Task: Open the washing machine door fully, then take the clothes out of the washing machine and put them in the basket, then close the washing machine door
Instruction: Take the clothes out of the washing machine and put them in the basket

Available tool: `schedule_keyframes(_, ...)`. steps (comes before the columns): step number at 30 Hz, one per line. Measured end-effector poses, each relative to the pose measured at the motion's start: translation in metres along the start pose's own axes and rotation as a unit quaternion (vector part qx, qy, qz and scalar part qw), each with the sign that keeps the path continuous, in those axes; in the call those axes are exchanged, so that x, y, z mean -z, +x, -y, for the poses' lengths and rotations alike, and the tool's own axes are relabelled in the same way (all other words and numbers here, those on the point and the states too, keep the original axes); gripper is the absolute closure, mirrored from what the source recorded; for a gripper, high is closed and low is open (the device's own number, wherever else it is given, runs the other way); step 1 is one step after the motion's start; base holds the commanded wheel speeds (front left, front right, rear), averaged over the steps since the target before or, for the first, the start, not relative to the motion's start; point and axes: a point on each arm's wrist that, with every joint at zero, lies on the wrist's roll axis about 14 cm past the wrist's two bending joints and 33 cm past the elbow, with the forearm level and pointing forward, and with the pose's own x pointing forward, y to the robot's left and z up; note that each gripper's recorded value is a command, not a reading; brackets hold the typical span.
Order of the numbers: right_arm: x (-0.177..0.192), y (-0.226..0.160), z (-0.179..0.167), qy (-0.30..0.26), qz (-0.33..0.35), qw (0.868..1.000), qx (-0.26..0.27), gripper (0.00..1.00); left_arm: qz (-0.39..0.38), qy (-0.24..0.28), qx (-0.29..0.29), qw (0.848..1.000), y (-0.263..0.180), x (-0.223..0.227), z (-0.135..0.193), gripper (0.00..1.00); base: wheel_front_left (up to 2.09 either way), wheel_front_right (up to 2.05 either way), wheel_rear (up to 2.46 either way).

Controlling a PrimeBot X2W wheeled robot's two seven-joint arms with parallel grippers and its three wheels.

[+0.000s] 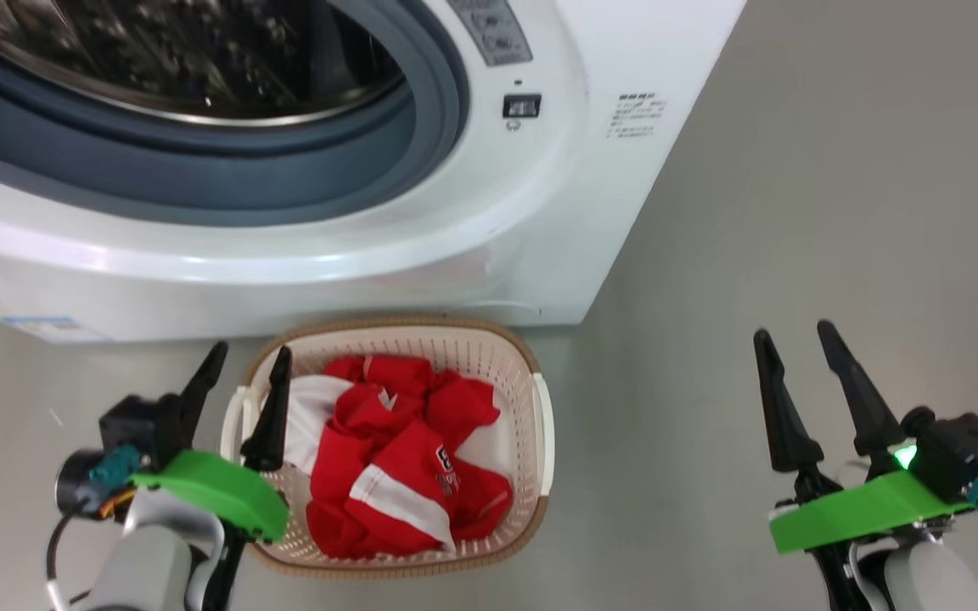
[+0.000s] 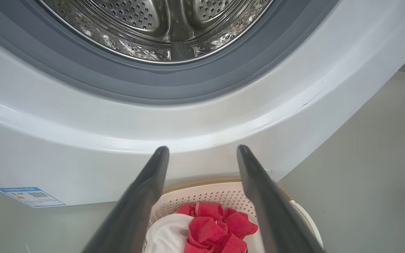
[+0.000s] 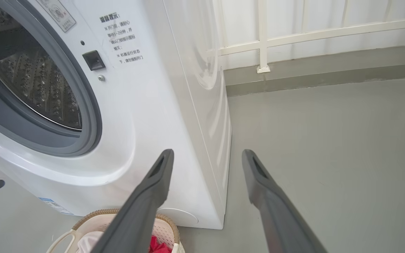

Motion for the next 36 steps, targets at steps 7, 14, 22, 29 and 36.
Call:
schedule_keyframes(7, -0.013, -0.025, 0.001, -0.003, 0.014, 1.0, 0.006, 0.0, 0.055, 0.01, -0.008, 0.998, -0.03, -0.033, 0.001, 0.0, 0.0, 0.0, 0.0)
schedule_keyframes(14, -0.023, -0.047, 0.002, -0.002, 0.028, 1.0, 0.009, 0.0, 0.1, 0.027, -0.014, 0.995, -0.061, -0.058, 0.003, 0.0, 0.0, 0.0, 0.0)
schedule_keyframes(22, -0.031, -0.072, 0.006, -0.001, 0.041, 0.999, 0.018, 0.0, 0.135, 0.04, -0.027, 0.99, -0.1, -0.071, 0.002, 0.0, 0.0, 0.0, 0.0)
schedule_keyframes(29, -0.032, -0.085, 0.012, 0.0, 0.044, 0.999, 0.028, 0.0, 0.139, 0.04, -0.045, 0.988, -0.125, -0.067, -0.005, 0.0, 0.0, 0.0, 0.0)
schedule_keyframes(36, -0.031, -0.093, 0.014, 0.001, 0.045, 0.998, 0.032, 0.0, 0.142, 0.04, -0.053, 0.988, -0.136, -0.066, -0.007, 0.0, 0.0, 0.0, 0.0)
